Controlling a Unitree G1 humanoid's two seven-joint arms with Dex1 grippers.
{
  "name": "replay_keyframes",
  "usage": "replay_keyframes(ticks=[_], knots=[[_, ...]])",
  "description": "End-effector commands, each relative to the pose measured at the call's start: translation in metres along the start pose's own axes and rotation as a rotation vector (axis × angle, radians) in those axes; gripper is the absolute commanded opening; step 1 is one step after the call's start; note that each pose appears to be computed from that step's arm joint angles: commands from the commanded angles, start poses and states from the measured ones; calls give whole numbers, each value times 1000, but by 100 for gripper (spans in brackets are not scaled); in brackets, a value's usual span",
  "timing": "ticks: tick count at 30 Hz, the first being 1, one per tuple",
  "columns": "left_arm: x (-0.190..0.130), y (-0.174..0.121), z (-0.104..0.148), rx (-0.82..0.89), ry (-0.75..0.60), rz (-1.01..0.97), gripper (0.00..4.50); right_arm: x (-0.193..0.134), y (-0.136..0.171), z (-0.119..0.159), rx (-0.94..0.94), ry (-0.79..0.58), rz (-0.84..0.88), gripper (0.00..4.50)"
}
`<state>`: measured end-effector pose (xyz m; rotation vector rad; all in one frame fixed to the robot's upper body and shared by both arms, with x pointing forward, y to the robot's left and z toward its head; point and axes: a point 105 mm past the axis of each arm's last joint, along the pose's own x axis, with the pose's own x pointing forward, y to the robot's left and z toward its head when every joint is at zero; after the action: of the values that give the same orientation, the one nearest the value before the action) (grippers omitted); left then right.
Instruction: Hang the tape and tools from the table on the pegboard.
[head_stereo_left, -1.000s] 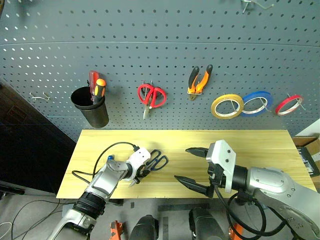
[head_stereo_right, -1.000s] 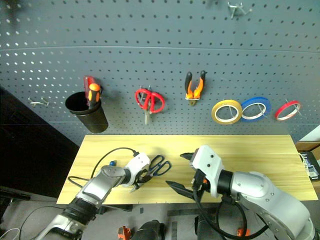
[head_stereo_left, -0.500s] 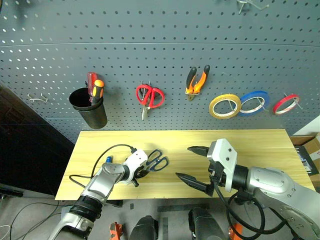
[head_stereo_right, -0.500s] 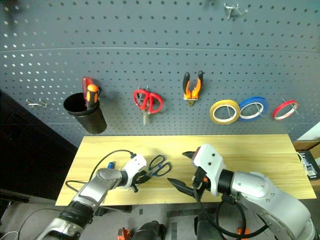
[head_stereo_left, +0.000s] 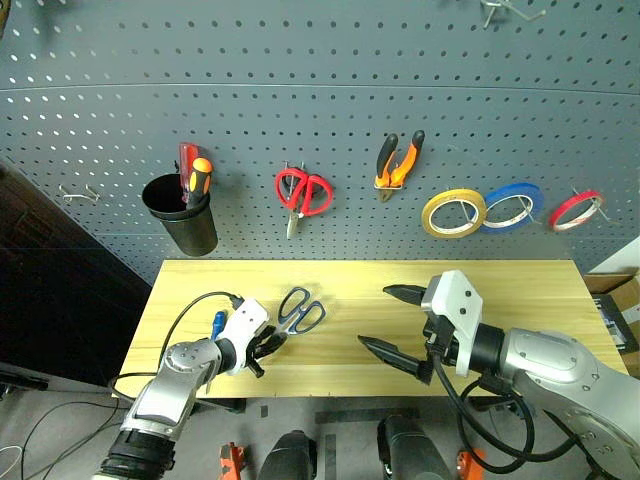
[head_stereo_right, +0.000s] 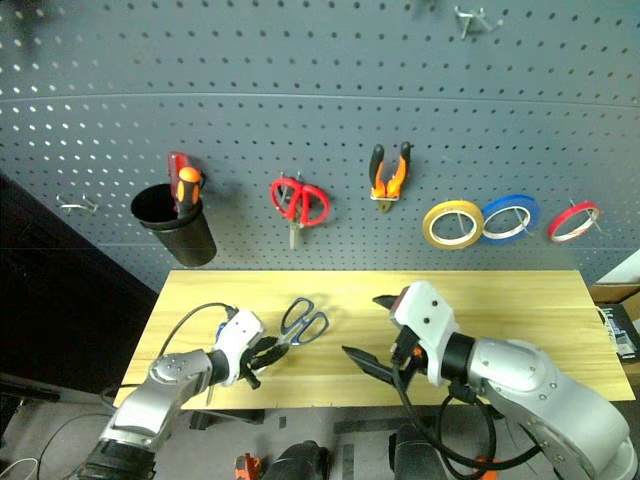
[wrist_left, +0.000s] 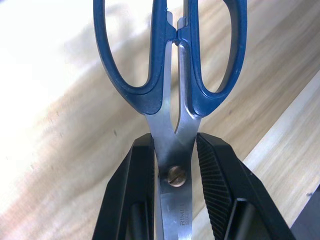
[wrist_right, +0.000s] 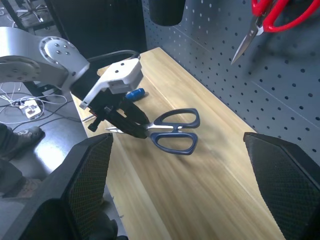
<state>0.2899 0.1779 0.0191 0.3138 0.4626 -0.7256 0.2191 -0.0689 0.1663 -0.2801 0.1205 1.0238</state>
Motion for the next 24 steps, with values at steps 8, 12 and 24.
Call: replay_keyframes(ticks=[8, 12, 24], knots=[[-36, 4, 76, 241, -395, 189, 96, -14, 3, 36, -149, -153, -31, 450], [-50, 0, 104, 342, -520, 230, 96, -18, 3, 36, -166, -153, -32, 450], [-57, 8, 154, 394, -693, 328, 96, -17, 1, 30, -199, -143, -21, 450]])
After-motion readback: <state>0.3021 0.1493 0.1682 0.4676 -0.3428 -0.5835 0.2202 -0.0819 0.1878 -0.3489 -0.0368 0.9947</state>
